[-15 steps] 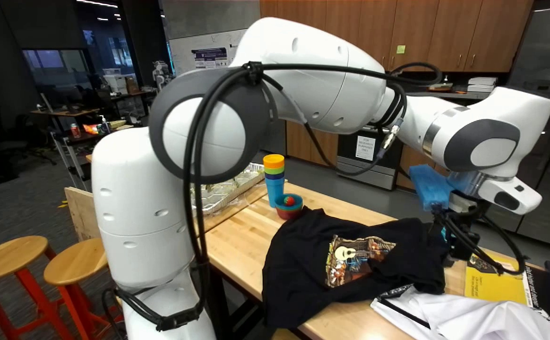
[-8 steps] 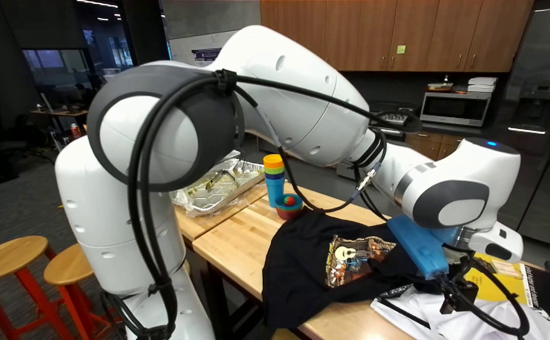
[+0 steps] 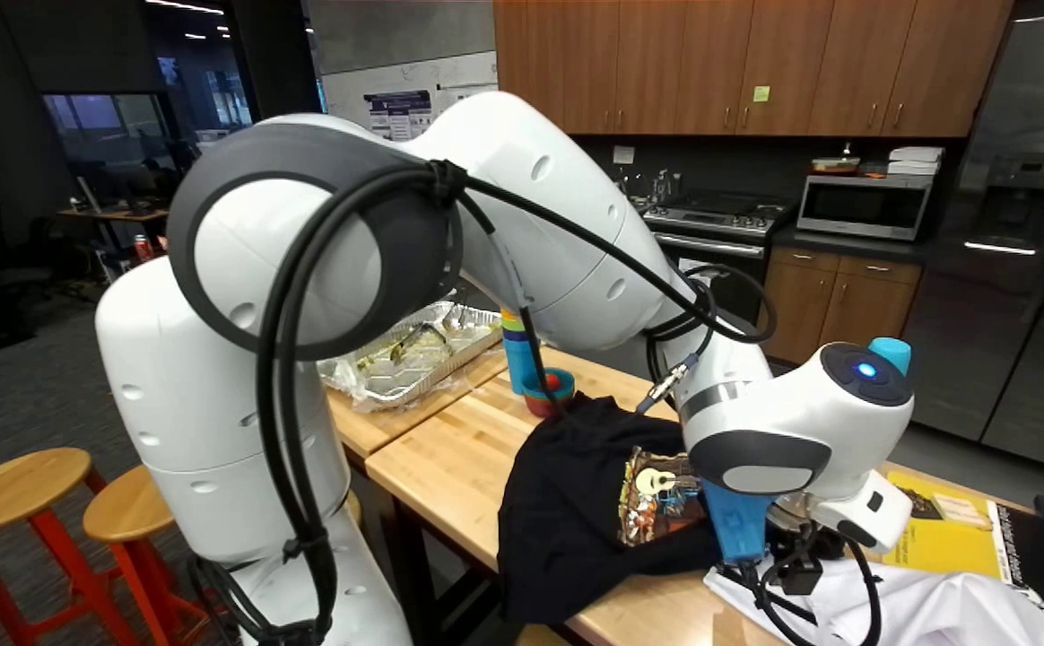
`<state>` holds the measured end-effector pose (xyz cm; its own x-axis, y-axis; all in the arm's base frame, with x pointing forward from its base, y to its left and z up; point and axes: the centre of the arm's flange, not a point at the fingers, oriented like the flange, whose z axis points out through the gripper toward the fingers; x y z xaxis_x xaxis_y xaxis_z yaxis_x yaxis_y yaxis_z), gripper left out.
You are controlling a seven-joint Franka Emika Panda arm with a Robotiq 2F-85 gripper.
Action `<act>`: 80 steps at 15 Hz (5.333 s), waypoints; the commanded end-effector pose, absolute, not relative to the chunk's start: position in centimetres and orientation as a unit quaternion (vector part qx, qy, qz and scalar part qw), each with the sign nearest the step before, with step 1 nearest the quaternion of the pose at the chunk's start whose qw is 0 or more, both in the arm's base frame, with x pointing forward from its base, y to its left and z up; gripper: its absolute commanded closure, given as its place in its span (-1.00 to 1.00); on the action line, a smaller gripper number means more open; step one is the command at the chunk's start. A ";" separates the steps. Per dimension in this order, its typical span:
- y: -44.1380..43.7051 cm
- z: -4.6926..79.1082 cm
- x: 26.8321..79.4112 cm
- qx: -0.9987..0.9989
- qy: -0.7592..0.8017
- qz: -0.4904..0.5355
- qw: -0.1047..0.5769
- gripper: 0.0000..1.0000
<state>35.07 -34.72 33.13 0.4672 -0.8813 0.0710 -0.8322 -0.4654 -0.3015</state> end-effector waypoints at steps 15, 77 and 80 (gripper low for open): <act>-33.0 33.1 39.7 -0.810 0.532 -0.208 0.132 -1.00; -31.2 42.7 62.9 -0.757 0.591 -0.245 0.131 0.98; -30.6 41.9 63.7 -0.757 0.593 -0.239 0.132 0.98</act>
